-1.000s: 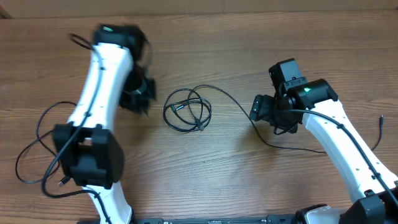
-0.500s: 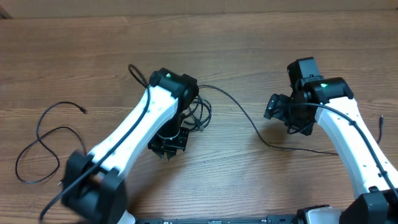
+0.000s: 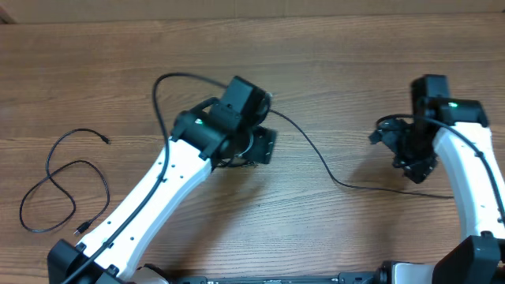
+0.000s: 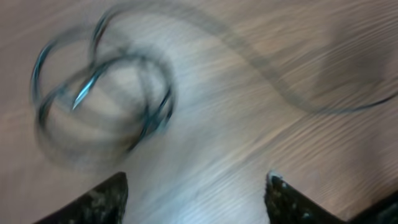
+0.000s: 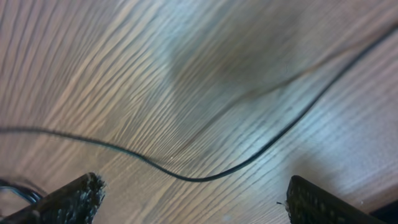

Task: Untangle cables

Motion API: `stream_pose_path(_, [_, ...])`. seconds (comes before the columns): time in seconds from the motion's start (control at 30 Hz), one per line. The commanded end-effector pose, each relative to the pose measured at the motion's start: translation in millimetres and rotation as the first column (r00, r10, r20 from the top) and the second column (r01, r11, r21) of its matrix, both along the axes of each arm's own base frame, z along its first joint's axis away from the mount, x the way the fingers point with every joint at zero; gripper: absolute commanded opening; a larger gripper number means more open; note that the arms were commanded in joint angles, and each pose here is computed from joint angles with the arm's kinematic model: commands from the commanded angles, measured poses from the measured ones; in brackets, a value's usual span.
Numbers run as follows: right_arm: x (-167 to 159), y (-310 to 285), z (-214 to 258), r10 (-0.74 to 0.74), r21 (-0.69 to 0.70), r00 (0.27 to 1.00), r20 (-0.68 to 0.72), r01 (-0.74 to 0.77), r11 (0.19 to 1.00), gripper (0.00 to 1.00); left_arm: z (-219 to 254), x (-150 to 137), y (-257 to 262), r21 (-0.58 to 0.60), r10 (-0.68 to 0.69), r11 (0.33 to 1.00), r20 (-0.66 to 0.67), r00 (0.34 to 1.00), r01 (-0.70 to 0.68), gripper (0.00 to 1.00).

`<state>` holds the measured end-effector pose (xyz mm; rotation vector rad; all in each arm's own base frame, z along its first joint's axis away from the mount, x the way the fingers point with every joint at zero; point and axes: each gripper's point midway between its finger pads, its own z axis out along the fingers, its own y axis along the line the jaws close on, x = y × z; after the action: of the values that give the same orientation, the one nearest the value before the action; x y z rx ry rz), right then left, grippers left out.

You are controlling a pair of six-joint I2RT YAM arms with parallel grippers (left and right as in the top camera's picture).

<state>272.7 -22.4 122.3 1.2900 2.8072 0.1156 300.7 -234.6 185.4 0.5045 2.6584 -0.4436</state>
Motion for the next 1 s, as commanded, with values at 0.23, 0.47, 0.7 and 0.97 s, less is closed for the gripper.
stream_pose_path(0.23, [-18,-19,3,-0.066,0.057,0.997,-0.042,0.068,0.996,0.94,-51,-8,-52,-0.054,-0.253,0.967,-0.090,0.963,0.249,0.76])
stream_pose_path(0.47, [-39,-13,-20,-0.195,0.067,0.971,-0.135,0.205,0.976,0.93,-63,-5,-24,0.089,-0.186,0.977,-0.107,0.977,0.196,0.71])
stream_pose_path(0.7, [-63,8,-71,-0.208,0.149,0.957,-0.202,0.240,0.959,0.90,-69,-15,-8,0.135,-0.163,0.973,-0.167,0.972,0.186,0.73])
stream_pose_path(0.97, [-41,16,-100,-0.207,0.224,0.976,-0.066,0.216,0.950,0.35,-69,-16,-9,0.127,-0.152,0.976,-0.177,0.972,0.175,0.72])
